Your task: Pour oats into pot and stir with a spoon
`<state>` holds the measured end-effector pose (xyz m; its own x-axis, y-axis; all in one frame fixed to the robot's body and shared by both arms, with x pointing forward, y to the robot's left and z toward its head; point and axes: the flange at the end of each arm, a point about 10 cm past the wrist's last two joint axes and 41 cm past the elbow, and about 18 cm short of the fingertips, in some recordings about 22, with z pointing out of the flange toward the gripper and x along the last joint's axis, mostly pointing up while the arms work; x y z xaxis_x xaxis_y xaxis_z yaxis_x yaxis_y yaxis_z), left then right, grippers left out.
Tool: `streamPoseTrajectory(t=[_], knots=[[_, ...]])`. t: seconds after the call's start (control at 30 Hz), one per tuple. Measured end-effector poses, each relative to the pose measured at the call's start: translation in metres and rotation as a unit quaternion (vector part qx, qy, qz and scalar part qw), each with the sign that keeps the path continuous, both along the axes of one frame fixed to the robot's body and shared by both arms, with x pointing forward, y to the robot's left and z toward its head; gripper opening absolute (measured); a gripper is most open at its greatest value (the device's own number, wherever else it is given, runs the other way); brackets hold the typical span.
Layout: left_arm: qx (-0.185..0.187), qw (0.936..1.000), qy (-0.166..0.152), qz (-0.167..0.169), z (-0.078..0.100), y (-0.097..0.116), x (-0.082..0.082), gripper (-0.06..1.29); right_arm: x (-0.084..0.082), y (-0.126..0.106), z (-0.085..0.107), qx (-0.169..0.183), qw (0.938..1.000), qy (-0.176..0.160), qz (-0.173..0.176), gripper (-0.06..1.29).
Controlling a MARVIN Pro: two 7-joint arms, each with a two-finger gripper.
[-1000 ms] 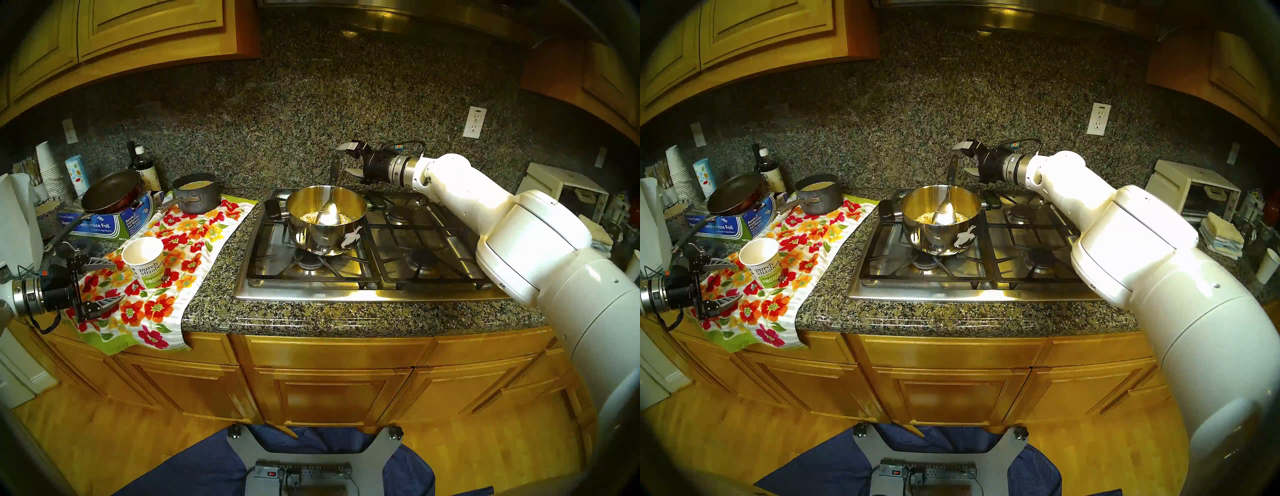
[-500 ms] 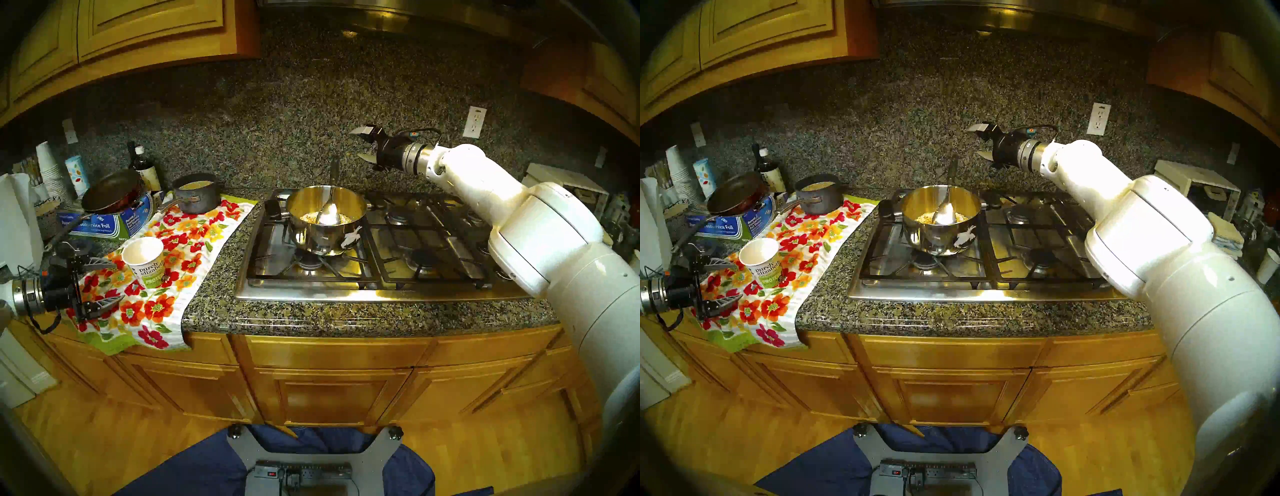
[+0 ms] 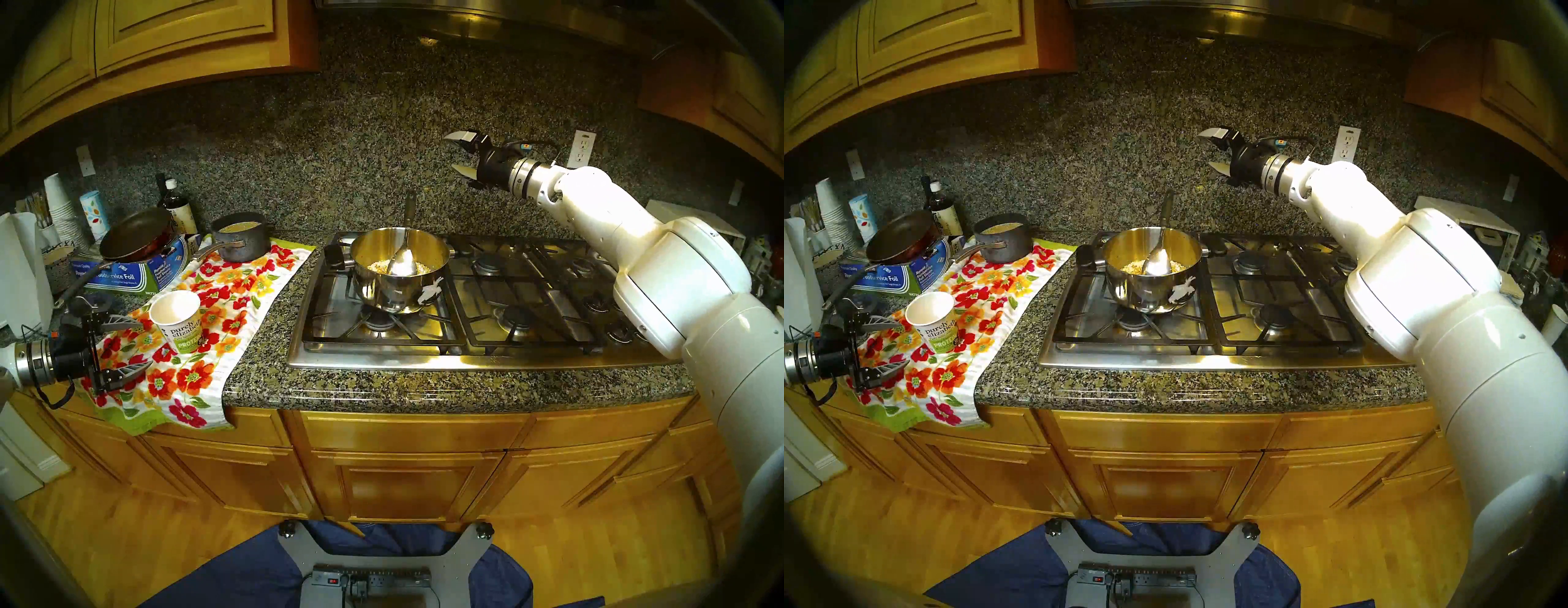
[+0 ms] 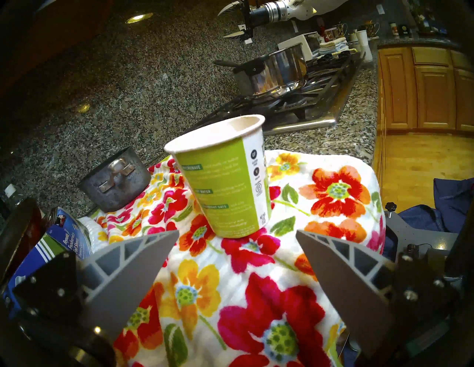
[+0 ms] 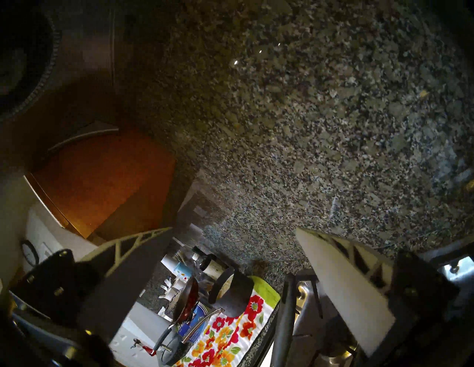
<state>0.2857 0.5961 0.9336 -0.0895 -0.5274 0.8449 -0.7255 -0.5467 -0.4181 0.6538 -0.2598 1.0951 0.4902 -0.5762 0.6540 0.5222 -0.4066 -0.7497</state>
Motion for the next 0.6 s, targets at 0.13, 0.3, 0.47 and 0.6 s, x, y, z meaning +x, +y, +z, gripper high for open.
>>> streamPoseTrajectory(t=[0.13, 0.3, 0.47, 0.6], knots=[[0.000, 1.0000, 0.000, 0.000, 0.0001, 0.0000, 0.0000, 1.23, 0.0001, 0.0004, 0.0038, -0.008, 0.9999, -0.011, 0.000, 1.23], [0.000, 1.0000, -0.001, 0.000, 0.0003, 0.0001, 0.0001, 1.23, 0.0000, 0.0020, 0.0065, -0.026, 0.9994, -0.024, 0.001, 1.23], [0.000, 1.0000, -0.001, 0.000, 0.0005, 0.0001, 0.0001, 1.23, -0.0003, 0.0025, 0.0074, -0.039, 0.9987, -0.034, 0.003, 1.23], [0.000, 1.0000, -0.001, 0.000, 0.0007, 0.0002, 0.0002, 1.23, -0.0005, 0.0026, 0.0077, -0.044, 0.9983, -0.039, 0.003, 1.23]])
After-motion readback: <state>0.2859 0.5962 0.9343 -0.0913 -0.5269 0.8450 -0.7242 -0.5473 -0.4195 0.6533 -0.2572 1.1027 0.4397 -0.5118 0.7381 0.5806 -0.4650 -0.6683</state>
